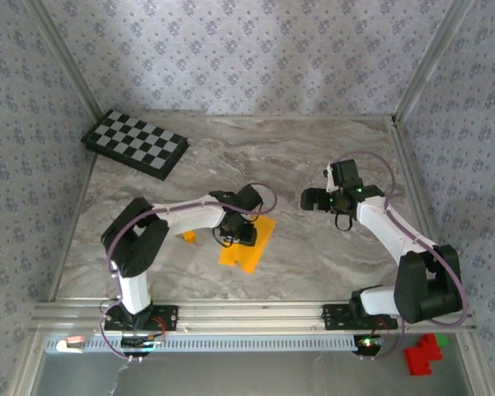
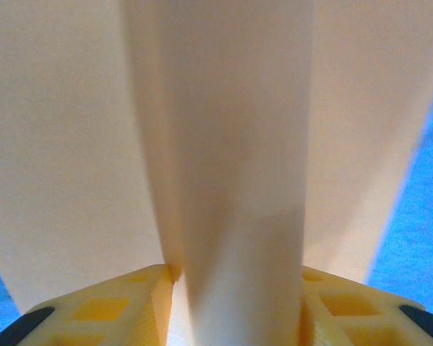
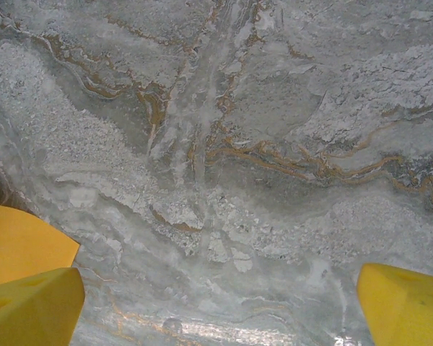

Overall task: Fold a paper plane with a square sheet of paper (pick it up from the middle)
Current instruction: First fold the square sheet of paper in half at the center of the table.

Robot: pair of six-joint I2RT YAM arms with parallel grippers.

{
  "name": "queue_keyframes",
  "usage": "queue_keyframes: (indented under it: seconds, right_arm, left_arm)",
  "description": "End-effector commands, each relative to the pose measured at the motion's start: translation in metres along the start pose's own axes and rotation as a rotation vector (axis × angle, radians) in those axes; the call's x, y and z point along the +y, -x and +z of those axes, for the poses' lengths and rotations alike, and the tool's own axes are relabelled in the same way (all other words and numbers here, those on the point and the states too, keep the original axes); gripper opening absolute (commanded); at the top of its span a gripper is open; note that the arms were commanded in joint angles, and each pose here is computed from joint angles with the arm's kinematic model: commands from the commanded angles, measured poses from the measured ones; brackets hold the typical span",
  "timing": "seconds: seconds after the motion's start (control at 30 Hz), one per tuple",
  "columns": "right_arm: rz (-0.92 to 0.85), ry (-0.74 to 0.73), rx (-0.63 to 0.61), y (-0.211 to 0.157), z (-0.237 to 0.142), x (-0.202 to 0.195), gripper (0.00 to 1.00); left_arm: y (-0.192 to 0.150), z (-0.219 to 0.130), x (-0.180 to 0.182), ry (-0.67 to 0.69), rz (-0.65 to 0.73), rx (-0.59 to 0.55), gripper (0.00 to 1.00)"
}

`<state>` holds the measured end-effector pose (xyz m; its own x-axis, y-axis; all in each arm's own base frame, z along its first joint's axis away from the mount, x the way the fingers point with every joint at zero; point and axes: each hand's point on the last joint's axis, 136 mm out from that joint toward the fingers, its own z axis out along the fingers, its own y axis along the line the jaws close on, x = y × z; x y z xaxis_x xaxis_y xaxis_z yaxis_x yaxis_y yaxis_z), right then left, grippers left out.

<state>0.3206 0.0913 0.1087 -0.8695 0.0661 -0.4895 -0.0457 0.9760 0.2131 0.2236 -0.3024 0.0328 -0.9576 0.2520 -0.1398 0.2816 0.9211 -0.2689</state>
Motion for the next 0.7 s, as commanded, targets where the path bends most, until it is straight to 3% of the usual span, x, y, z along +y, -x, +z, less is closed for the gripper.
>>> queue_keyframes:
  seconds: [0.0,0.1,0.27,0.47,0.67]
  right_arm:
    - [-0.016,-0.023,-0.012,0.001,-0.011,-0.002,0.99]
    - [-0.020,-0.027,-0.036,0.004,-0.019,-0.001,0.99]
    - [-0.082,0.014,-0.070,0.005,-0.028,0.020,0.99]
    - [-0.237,0.101,-0.077,-0.004,-0.028,0.066,0.99]
    - [-0.323,0.271,-0.008,-0.024,-0.018,0.111,0.97]
  left_arm:
    - [0.020,-0.040,-0.054,-0.371,-0.005,-0.098,0.40]
    - [0.024,-0.063,-0.066,-0.577,-0.034,-0.131,0.39]
    - [0.023,-0.072,-0.059,-0.707,-0.066,-0.150,0.38]
    - [0.024,-0.045,-0.035,-0.695,-0.150,-0.138,0.37]
    - [0.017,-0.022,-0.014,-0.661,-0.182,-0.120,0.36]
